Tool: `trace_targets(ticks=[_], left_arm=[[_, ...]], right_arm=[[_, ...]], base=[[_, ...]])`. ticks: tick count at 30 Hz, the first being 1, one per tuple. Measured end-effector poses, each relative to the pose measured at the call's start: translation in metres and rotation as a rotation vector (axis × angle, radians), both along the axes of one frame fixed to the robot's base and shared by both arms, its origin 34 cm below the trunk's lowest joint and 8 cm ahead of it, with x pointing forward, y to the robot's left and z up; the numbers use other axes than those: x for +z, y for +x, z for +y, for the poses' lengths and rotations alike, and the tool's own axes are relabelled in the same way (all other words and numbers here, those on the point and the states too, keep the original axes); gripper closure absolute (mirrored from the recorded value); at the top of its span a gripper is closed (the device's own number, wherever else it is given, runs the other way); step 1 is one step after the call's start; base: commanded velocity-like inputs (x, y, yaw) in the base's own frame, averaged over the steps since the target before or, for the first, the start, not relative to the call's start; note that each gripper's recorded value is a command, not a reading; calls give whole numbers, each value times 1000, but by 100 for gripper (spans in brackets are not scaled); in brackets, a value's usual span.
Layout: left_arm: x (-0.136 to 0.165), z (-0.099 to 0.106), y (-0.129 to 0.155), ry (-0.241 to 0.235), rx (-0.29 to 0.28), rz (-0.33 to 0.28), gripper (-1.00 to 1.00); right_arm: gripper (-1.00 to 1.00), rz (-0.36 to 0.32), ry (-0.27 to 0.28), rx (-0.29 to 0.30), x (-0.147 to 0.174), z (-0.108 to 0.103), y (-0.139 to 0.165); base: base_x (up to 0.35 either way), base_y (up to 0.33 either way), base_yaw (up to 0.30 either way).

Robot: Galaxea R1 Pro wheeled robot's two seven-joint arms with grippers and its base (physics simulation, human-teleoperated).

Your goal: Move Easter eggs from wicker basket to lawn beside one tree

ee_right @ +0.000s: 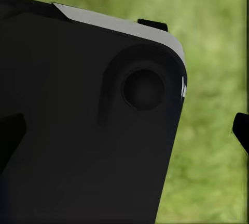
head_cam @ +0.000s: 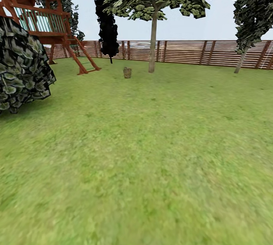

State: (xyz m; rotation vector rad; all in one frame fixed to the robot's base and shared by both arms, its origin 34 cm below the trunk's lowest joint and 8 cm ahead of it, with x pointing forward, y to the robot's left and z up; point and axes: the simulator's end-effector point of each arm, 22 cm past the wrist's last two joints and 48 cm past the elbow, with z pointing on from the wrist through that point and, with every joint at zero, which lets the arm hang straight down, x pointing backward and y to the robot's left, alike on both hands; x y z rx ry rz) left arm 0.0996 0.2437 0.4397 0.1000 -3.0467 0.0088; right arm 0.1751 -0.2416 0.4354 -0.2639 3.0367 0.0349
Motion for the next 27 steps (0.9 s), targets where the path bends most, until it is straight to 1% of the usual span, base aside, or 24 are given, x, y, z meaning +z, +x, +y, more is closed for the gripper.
trace_targets(ticks=[27], left_arm=[[0, 0, 0, 0, 1, 0, -100]], right_arm=[[-100, 0, 0, 0, 0, 0, 0]], base=[[337, 0, 0]])
